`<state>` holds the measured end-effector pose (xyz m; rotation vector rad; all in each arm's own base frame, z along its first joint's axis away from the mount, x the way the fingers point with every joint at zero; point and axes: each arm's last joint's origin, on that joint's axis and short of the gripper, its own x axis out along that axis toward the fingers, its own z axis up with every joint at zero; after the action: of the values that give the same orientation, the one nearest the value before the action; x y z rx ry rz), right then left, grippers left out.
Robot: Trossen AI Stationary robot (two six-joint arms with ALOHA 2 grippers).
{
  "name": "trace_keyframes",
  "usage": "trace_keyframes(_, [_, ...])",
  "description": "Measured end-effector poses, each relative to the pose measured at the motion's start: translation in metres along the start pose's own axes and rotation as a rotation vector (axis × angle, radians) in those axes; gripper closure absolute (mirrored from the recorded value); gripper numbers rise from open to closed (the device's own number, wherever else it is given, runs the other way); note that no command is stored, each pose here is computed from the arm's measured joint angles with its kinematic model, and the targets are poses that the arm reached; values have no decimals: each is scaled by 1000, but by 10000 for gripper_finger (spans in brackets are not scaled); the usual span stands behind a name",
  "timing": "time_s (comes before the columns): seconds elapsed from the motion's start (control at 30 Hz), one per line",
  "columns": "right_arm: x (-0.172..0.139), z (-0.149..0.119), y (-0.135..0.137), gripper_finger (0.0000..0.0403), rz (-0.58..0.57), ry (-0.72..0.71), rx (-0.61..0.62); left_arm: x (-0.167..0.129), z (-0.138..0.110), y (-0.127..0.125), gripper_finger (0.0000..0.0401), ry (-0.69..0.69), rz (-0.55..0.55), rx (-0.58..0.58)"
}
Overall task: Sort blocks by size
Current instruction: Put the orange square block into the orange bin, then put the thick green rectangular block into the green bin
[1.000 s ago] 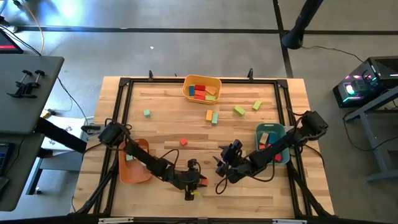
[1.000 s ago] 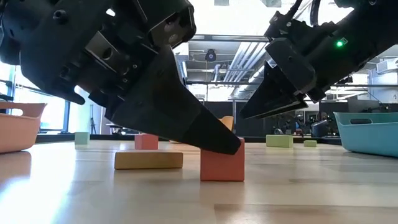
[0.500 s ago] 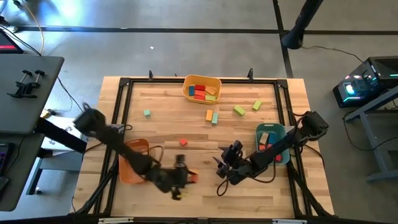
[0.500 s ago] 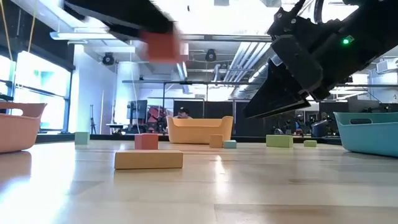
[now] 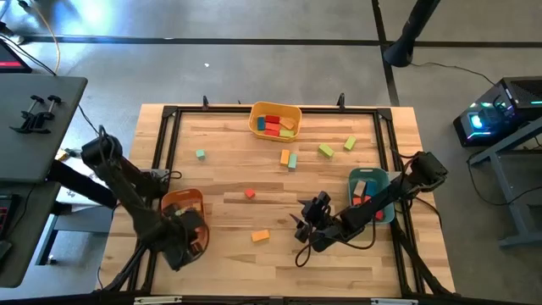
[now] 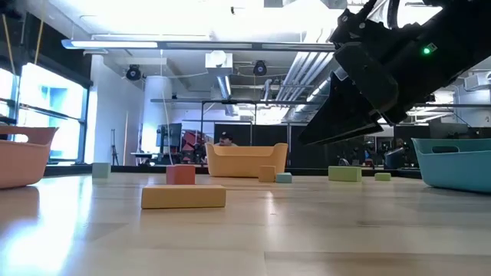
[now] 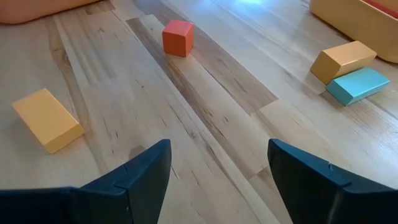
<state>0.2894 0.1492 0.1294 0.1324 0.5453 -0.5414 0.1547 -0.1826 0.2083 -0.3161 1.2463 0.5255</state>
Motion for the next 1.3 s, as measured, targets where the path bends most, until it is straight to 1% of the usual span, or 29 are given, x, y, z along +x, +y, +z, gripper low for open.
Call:
trace_keyframes(0.17, [0,0,0,140,0,0,-1,1,-15,-3,263,8,15,-62])
trace_keyframes(0.33, [0,0,0,140,0,-1,-4,1,-18,3,216,-2,88,-137])
trace_keyframes(0.47, [0,0,0,140,0,-1,-4,0,-17,10,182,-8,161,-129])
trace_keyframes(0.53, [0,0,0,140,0,0,-4,0,-17,11,172,-16,168,-103])
trace_keyframes(0.6, [0,0,0,140,0,0,-2,0,-14,10,168,-38,158,-114])
trace_keyframes(0.67, [0,0,0,140,0,0,-2,2,-10,7,168,-76,125,-151])
trace_keyframes(0.8, [0,0,0,140,0,0,0,4,-1,-6,169,-182,-6,-179])
trace_keyframes(0.9, [0,0,0,140,2,0,17,4,10,-20,169,-281,-123,-113])
trace_keyframes(1.0, [0,0,0,140,3,0,27,1,23,-35,169,-405,-231,2])
trace_keyframes(1.1, [0,1,1,140,8,-5,35,-5,36,-49,169,-562,-289,140])
trace_keyframes(1.2, [0,2,2,140,15,-10,42,-11,50,-59,169,-720,-295,251])
trace_keyframes(1.27, [0,2,2,140,17,-12,45,-14,60,-63,169,-842,-239,284])
trace_keyframes(1.3, [0,2,2,140,17,-12,45,-15,64,-65,169,-899,-198,275])
